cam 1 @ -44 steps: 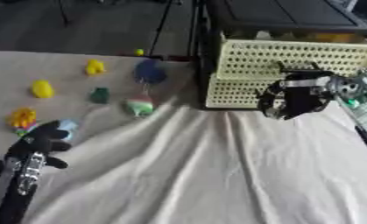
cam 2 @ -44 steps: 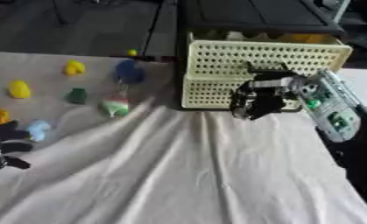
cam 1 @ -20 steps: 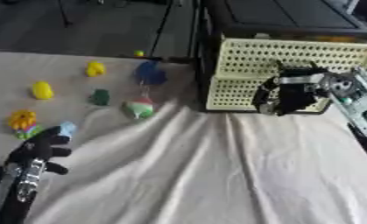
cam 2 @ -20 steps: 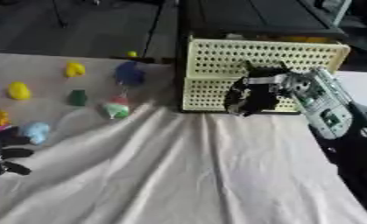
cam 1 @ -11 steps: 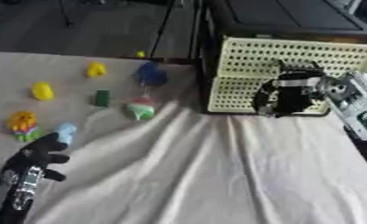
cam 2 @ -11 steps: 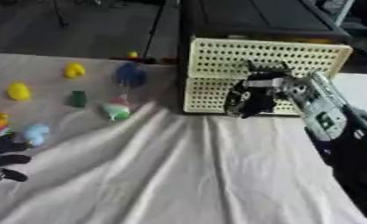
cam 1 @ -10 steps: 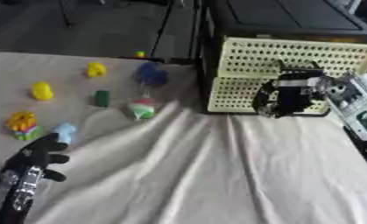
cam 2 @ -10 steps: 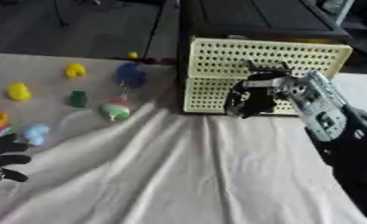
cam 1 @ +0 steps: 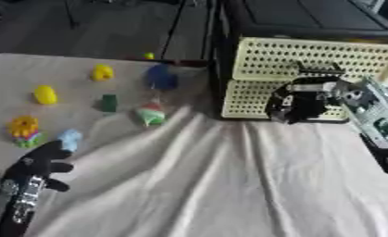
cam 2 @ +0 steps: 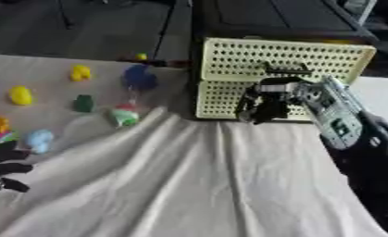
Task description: Pick up objects from table and place into drawer.
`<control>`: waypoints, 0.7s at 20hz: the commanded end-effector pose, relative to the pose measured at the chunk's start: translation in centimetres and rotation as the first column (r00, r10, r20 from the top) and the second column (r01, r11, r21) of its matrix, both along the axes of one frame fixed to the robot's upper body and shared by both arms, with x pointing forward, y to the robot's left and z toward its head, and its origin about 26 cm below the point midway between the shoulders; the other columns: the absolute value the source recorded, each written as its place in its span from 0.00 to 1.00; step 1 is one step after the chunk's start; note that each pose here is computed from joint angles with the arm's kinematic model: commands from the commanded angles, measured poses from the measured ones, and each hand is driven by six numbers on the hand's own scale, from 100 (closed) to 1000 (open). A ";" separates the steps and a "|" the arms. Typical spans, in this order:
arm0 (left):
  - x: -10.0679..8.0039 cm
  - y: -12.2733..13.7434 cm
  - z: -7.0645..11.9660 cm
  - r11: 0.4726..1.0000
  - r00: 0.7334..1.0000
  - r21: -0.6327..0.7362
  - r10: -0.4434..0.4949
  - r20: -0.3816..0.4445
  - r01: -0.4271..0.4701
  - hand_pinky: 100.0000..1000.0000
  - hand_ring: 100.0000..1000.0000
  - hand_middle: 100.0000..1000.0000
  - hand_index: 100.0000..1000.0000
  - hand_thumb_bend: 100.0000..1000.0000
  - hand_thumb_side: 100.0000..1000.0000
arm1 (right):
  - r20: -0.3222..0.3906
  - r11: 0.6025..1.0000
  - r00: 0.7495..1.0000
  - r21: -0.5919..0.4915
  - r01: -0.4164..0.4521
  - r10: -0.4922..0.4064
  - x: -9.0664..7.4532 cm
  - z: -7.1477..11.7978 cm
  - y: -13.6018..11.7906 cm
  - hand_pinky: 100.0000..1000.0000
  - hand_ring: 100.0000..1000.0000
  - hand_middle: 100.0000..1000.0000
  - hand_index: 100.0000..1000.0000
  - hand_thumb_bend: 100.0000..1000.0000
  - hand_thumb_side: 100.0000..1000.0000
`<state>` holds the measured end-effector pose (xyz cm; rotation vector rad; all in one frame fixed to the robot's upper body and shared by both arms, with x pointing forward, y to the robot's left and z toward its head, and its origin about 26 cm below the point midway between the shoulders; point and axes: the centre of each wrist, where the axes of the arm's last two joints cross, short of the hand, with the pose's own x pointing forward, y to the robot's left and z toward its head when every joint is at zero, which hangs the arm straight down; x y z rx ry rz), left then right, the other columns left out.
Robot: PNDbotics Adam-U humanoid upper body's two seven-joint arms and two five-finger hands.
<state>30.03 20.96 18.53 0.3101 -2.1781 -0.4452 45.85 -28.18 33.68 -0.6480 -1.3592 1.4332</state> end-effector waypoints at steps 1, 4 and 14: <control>-0.2 -0.1 0.7 1.000 1.000 0.007 -0.011 0.025 0.011 0.52 0.68 0.70 0.88 0.00 1.00 | 0.040 1.000 0.999 -0.002 0.006 -0.006 -0.6 1.5 -0.9 0.00 0.06 0.55 0.74 0.00 0.47; -0.3 0.0 0.5 1.000 1.000 0.008 -0.007 0.019 0.006 0.52 0.68 0.70 0.88 0.00 1.00 | 0.011 0.998 1.000 -0.054 -0.026 0.026 -1.5 0.9 -1.5 0.00 0.07 0.56 0.75 0.00 0.49; -0.2 0.7 0.5 0.999 0.999 -0.007 0.037 0.025 -0.036 0.52 0.68 0.70 0.88 0.00 1.00 | 0.043 0.975 0.976 -0.074 -0.210 0.213 -10.8 0.6 -2.1 0.00 0.06 0.54 0.74 0.00 0.54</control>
